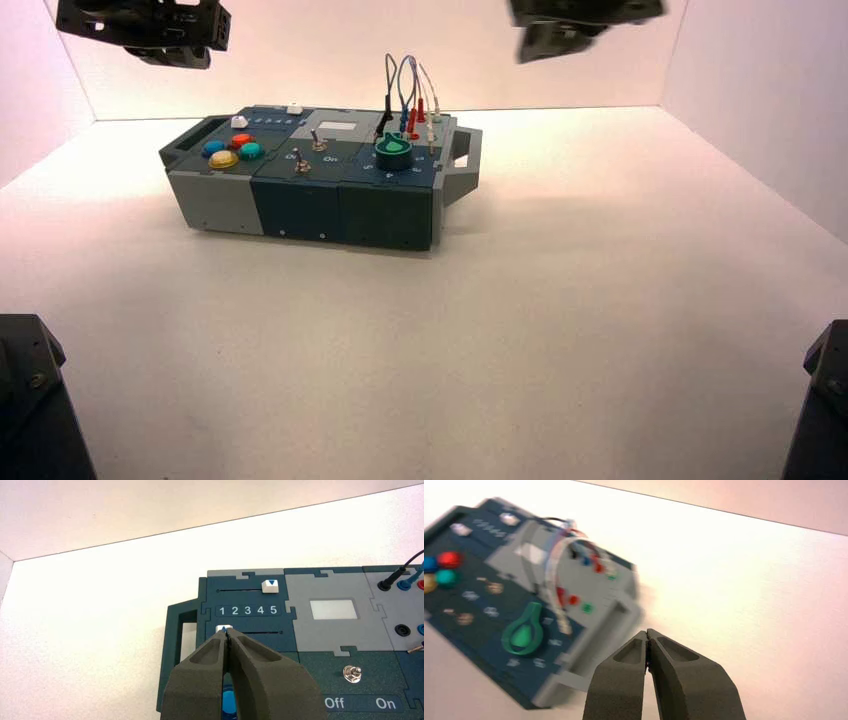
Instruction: Move the right gripper to the left.
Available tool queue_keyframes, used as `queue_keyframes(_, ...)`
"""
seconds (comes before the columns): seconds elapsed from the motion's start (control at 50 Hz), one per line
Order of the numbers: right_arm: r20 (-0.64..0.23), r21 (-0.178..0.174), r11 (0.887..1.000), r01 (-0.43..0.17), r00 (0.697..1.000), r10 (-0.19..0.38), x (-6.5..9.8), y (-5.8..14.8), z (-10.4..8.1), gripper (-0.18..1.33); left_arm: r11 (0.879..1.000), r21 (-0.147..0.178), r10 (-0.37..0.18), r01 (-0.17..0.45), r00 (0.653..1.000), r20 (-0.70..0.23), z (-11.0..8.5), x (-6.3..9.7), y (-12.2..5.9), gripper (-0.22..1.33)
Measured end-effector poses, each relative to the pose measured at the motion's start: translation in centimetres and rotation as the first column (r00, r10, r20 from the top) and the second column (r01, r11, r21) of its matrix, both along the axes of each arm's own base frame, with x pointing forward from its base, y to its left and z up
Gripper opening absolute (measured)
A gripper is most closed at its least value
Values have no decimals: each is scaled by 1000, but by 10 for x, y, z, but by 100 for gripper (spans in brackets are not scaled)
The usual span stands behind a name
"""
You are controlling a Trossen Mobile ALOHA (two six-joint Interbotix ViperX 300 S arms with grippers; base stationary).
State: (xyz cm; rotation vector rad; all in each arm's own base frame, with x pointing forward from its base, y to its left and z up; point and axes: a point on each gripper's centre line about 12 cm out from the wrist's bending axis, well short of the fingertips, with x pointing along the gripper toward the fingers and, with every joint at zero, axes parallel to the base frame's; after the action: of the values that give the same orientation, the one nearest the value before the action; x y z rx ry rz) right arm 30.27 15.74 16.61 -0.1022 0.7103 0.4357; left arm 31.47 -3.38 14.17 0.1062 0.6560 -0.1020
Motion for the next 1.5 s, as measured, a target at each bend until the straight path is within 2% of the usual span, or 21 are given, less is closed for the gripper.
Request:
queue_keyframes(0.1,-6,12,999,-34,999,34,4,20,-1,-14,1000,1,2,-2,1000,-3,-1,0,1,-16)
queue_keyframes(0.22,-16,21,995,-95,995,96,7,53,-5,-14,1000,2,0,0,1000,-11,-4,0,0,-16)
queue_keyframes(0.26,-18,21,994,-103,994,104,8,57,-6,-14,1000,2,2,-2,1000,-11,-4,0,1,-16)
queue_keyframes(0.28,-23,23,993,-119,993,120,9,67,-7,-14,1000,2,0,0,1000,-12,-5,0,0,-16)
queue_keyframes(0.48,-42,20,982,-188,981,189,11,105,-15,-14,1000,2,2,-2,1000,-15,-6,0,1,-16)
queue_keyframes(0.54,-42,22,974,-224,973,225,10,124,-14,-14,1000,2,2,-2,1000,-14,-5,0,1,-16)
queue_keyframes(0.72,-38,29,956,-291,956,292,8,162,-9,-14,1000,1,1,-1,1000,-17,-6,0,0,-16)
queue_keyframes(0.9,-31,35,938,-344,938,345,4,193,-3,-14,1000,3,2,-2,1000,-20,-7,1,1,-16)
queue_keyframes(1.12,-29,35,926,-376,926,377,1,211,0,-14,1000,3,0,0,1000,-20,-7,0,0,-16)
queue_keyframes(1.5,-27,34,926,-377,925,378,2,212,2,-14,1000,3,14,-14,1000,-20,-7,1,4,-16)
